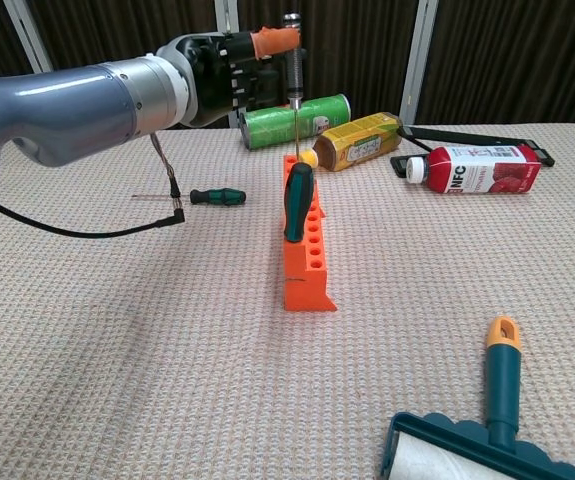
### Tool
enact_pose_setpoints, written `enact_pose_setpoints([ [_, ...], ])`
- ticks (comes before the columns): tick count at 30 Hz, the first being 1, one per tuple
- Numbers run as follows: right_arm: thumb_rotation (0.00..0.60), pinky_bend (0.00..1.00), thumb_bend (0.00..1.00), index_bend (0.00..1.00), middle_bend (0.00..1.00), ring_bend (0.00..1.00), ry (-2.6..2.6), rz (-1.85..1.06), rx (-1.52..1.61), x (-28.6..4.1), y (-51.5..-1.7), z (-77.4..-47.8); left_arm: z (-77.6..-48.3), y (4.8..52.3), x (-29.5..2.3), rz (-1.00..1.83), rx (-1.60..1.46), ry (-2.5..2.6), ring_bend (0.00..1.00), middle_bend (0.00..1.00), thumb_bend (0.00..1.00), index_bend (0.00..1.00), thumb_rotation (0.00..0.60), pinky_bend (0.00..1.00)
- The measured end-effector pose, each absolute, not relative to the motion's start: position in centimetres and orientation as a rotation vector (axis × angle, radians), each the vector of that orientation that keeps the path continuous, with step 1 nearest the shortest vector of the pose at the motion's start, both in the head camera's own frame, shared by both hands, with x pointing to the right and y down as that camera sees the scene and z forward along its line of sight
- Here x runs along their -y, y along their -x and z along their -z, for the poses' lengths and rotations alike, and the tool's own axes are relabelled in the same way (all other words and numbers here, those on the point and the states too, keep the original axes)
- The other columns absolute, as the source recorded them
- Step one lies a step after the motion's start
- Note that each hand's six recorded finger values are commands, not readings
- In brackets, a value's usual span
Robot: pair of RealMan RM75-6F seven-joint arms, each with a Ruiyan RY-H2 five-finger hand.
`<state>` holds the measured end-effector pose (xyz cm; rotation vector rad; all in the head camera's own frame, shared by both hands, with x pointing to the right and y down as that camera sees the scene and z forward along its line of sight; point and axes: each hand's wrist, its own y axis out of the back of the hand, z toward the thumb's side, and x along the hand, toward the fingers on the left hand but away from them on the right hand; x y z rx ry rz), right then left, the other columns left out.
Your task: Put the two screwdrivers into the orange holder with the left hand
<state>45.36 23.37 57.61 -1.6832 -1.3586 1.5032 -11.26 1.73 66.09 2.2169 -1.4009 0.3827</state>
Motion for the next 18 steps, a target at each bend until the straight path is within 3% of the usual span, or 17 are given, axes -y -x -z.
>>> enact_pose_setpoints([
  [18, 0.600, 0.00, 0.00, 0.10, 0.00, 0.00, 1.681, -1.510, 1.360, -23.32, -45.45, -57.71, -66.69, 11.40, -1.93, -0.418, 1.402, -2.249, 0.00, 0.23, 0.55, 0.63, 0.600, 0.03],
])
